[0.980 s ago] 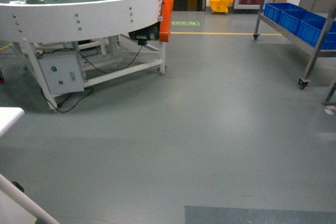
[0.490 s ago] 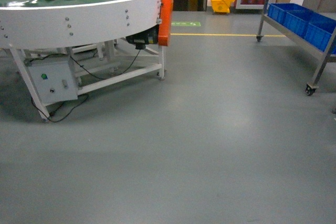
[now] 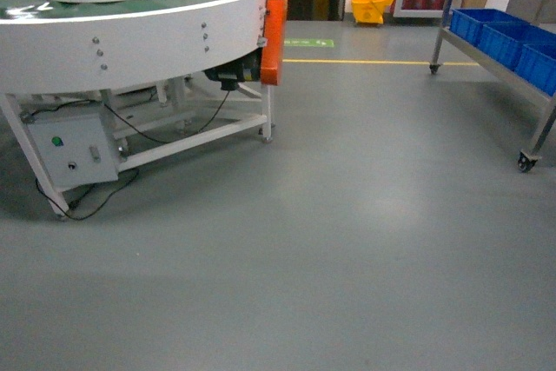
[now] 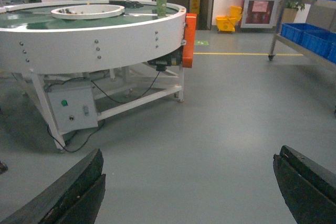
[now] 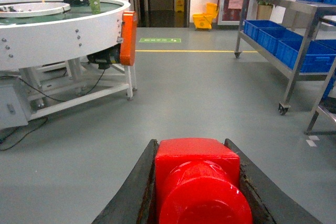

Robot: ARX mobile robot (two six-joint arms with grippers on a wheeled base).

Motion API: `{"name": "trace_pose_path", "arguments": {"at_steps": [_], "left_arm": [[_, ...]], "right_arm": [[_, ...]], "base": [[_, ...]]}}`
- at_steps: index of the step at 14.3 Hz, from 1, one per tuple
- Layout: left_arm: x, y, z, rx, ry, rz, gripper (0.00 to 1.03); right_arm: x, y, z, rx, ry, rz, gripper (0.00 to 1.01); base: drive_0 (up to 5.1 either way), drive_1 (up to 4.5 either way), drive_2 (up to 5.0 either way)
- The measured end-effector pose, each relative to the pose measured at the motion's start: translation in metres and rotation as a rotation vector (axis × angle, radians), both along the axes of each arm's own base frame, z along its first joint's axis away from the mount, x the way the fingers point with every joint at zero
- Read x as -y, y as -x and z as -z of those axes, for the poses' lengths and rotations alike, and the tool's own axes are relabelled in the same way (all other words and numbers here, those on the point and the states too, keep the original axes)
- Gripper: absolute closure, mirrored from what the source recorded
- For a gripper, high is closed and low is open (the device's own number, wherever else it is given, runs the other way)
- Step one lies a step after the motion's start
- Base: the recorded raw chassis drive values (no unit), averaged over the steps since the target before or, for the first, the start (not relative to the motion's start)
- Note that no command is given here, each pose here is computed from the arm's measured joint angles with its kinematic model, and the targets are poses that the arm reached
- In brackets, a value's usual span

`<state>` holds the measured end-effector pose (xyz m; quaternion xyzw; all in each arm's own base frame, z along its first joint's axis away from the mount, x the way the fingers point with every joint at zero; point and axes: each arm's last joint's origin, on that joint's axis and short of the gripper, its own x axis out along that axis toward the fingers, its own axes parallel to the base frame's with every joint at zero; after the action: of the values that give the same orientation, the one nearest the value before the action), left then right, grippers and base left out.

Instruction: Pick red block from blue box to shelf

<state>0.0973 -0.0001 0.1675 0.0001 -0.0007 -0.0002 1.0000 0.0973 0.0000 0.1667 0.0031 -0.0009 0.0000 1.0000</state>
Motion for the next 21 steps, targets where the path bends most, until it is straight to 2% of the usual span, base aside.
{"name": "trace_pose_path", "arguments": {"at_steps": [2,21], "left_arm": [[0.0000,0.0000,0.0000,0.000,0.000,0.000,0.05],[-0.0001,0.0000,0.0001,-0.001,0.000,-0.001,0.05]], "right_arm": [[0.0000,0.0000,-0.0001,0.001,0.000,0.000,0.74],[0.0000,0.0000,0.0000,0.000,0.000,0.000,0.74]], "base": [[2.9,2.19,-4.9],[0.1,4.34,-4.2]]}}
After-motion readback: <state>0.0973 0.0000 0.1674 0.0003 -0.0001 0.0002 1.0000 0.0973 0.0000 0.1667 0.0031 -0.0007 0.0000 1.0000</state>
